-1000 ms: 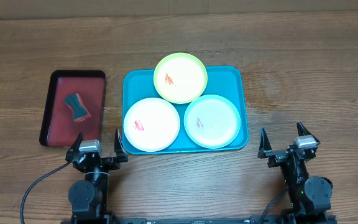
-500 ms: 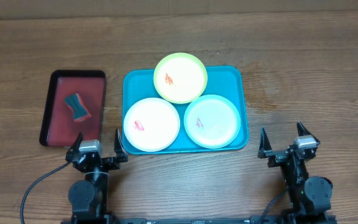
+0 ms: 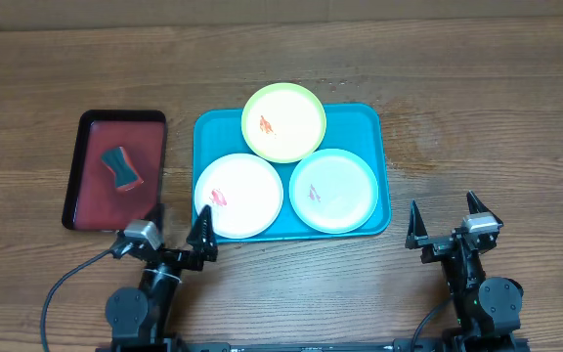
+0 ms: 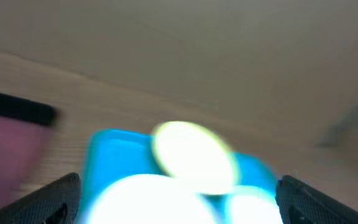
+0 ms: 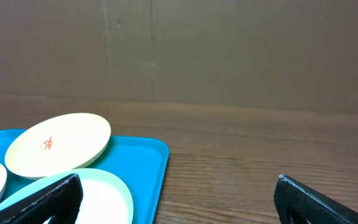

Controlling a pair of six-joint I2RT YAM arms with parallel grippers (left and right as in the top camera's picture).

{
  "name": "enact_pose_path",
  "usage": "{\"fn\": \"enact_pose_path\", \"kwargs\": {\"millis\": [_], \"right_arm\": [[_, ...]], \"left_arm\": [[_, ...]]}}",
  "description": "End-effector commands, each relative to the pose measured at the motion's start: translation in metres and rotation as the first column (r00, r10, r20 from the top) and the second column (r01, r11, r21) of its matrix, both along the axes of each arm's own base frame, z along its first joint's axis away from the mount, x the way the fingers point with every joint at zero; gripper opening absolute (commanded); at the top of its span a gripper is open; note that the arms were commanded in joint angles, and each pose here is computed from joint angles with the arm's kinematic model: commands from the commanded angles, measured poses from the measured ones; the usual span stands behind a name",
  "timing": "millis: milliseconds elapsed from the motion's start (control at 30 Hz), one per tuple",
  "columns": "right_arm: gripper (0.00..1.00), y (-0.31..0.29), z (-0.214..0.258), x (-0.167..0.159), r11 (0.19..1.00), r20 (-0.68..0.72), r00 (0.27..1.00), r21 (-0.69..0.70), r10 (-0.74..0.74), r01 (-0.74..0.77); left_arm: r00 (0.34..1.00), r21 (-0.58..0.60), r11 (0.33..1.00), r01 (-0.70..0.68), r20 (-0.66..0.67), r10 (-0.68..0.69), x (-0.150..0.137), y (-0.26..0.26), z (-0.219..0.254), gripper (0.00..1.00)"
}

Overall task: Clean dirty plates on tray and stack at the side
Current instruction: 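Move the left gripper to the black tray and grasp the green sponge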

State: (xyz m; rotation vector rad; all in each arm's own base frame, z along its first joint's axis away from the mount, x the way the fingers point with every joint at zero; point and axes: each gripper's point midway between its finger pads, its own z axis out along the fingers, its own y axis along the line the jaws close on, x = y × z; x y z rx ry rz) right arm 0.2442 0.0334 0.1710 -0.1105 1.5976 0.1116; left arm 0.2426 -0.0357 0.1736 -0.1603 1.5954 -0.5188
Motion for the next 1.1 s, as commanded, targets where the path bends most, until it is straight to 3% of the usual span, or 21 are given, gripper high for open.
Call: {"fn": "enact_pose_path", "kwargs": {"millis": [0, 33, 133, 200, 333, 367, 500, 667, 767, 933, 1067], "right_arm": [[1.00, 0.000, -0.001, 0.000, 1.000, 0.006, 1.000, -0.004, 0.002, -0.002], [1.00, 0.000, -0.001, 0.000, 1.000, 0.006, 1.000, -0.004, 0.002, -0.002], [1.00, 0.000, -0.001, 0.000, 1.000, 0.006, 1.000, -0.004, 0.002, -0.002], [1.00, 0.000, -0.001, 0.000, 1.000, 0.006, 1.000, -0.004, 0.002, -0.002], [1.00, 0.000, -0.001, 0.000, 1.000, 0.006, 1.000, -0.004, 0.002, -0.002], [1.00, 0.000, -0.001, 0.000, 1.000, 0.006, 1.000, -0.004, 0.002, -0.002], [1.00, 0.000, -0.001, 0.000, 1.000, 0.006, 1.000, -0.004, 0.002, -0.002], [1.00, 0.000, -0.001, 0.000, 1.000, 0.006, 1.000, -0.004, 0.002, -0.002], [1.00, 0.000, -0.001, 0.000, 1.000, 0.006, 1.000, -0.004, 0.002, -0.002], [1.00, 0.000, -0.001, 0.000, 1.000, 0.006, 1.000, -0.004, 0.002, -0.002], [1.00, 0.000, -0.001, 0.000, 1.000, 0.006, 1.000, -0.004, 0.002, -0.002]], "left_arm": [[0.976, -0.433, 0.879, 0.198, 0.007, -0.217, -0.013, -0.033, 0.026, 1.00], [0.976, -0.441, 0.871, 0.216, 0.064, -0.210, -0.014, -0.031, 0.041, 1.00], [0.916, -0.316, 0.898, 0.308, 0.353, -0.190, -0.034, -0.029, 0.105, 1.00], [0.858, -0.240, 0.931, 0.274, 0.499, -0.124, -0.048, -0.020, 0.138, 1.00], [0.853, -0.222, 0.973, 0.060, 0.518, 0.066, -0.049, 0.010, 0.171, 1.00], [0.880, -0.164, 0.985, -0.062, 0.457, 0.131, -0.043, 0.021, 0.180, 1.00], [0.951, -0.008, 0.973, -0.229, 0.210, 0.225, -0.021, 0.037, 0.182, 1.00], [0.948, 0.167, 0.956, -0.240, -0.173, 0.268, 0.024, 0.047, 0.171, 1.00], [0.898, 0.233, 0.957, -0.173, -0.362, 0.250, 0.053, 0.046, 0.163, 1.00], [0.795, 0.290, 0.945, -0.152, -0.532, 0.291, 0.103, 0.060, 0.137, 1.00], [0.625, 0.277, 0.924, -0.264, -0.680, 0.383, 0.131, 0.101, 0.087, 1.00]]}}
